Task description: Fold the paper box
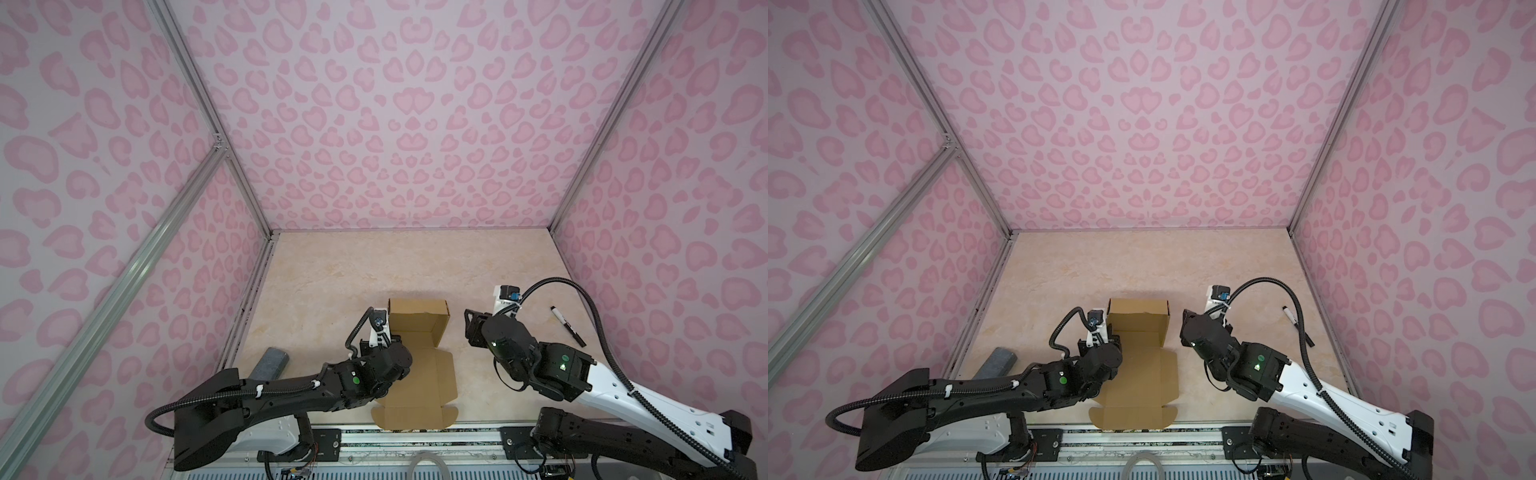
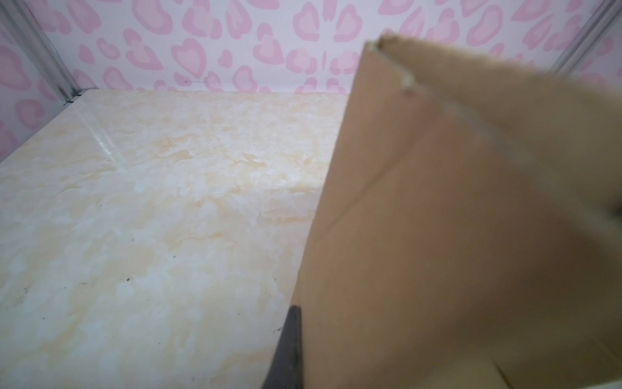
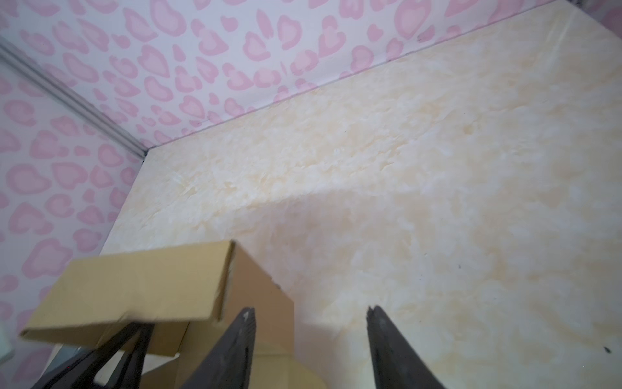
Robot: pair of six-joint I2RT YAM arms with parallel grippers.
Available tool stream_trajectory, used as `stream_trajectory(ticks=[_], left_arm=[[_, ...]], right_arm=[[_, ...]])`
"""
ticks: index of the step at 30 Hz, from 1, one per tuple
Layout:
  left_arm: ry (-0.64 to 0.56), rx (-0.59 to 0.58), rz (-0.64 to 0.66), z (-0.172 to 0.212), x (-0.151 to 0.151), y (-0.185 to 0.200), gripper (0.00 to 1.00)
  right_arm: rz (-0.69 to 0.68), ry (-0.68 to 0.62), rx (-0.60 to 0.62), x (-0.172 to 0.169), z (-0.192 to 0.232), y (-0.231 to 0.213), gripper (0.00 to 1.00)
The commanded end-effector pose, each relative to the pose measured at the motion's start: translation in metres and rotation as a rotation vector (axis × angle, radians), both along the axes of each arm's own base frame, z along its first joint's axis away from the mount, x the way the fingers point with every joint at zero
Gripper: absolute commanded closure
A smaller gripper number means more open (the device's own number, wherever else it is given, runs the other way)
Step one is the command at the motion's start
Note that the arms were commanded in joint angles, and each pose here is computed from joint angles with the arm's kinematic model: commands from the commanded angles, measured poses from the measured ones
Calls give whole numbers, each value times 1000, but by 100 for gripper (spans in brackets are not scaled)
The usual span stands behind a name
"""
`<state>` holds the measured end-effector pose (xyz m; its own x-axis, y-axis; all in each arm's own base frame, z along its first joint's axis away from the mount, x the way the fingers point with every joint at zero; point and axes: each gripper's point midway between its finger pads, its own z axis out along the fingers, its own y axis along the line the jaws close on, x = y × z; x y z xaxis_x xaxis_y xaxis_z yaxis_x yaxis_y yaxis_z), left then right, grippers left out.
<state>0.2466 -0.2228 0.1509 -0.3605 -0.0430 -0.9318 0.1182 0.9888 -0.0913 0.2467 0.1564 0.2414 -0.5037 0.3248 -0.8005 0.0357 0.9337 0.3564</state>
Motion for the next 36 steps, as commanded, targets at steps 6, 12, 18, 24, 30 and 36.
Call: stream_trajectory(ticks=[6, 12, 18, 24, 30, 36], left_arm=[[-87, -104, -267, 32, -14, -27, 96], [-103, -85, -356, 36, -23, -31, 97], [-108, -73, -398, 37, -28, -33, 97], [-98, -58, -370, 32, -23, -31, 97], [-89, -38, -310, 28, -16, -24, 97], [-73, -42, -221, 23, -10, -8, 97]], right_arm=[[174, 48, 95, 50, -3, 12, 45], [303, 122, 228, 69, -16, 49, 46], [447, 211, 375, 72, -36, 83, 46], [540, 234, 489, 63, -44, 111, 49], [605, 298, 557, 47, -60, 131, 51], [619, 379, 575, 34, -79, 135, 54]])
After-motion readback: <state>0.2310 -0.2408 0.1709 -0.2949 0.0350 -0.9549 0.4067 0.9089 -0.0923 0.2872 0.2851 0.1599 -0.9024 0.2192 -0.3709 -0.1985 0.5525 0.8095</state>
